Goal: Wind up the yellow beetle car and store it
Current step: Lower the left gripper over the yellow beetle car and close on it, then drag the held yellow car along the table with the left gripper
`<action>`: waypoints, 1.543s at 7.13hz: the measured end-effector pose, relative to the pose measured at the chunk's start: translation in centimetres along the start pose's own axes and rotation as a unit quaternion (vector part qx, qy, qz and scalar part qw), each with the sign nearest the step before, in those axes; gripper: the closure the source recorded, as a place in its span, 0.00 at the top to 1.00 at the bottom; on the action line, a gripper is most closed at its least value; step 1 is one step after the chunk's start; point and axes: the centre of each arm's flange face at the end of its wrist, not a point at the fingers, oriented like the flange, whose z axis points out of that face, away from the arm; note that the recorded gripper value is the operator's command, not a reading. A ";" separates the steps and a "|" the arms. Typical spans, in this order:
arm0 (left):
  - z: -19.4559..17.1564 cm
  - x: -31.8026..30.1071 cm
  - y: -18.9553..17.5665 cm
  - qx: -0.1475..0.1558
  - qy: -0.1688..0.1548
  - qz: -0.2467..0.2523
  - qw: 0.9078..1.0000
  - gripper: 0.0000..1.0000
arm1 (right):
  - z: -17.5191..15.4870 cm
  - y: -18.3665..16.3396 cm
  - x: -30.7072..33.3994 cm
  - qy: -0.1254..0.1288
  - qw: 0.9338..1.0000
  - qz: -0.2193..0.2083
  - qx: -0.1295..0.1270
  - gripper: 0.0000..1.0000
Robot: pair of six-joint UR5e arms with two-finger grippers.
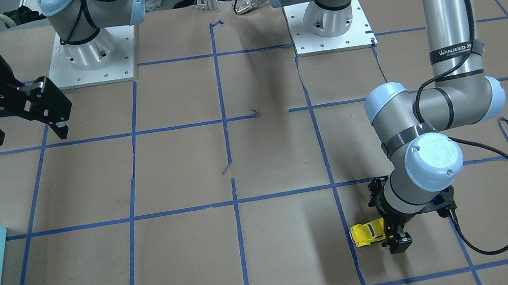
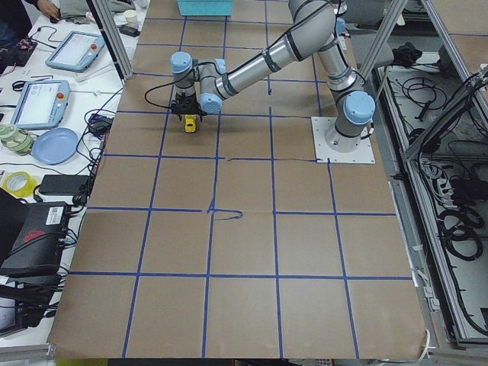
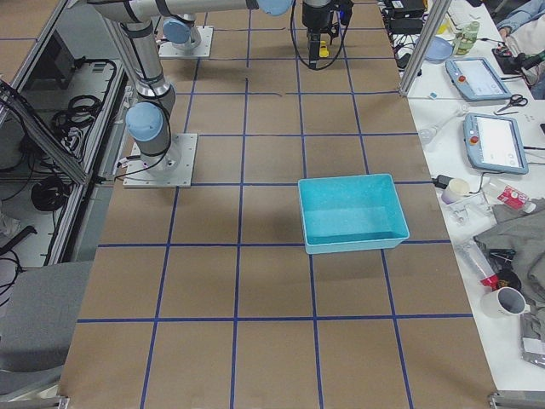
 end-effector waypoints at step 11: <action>-3.0 0.6 3.2 -0.090 0.026 0.011 0.996 0.00 | 1.1 0.4 -3.3 -0.003 1.000 -0.006 0.000 1.00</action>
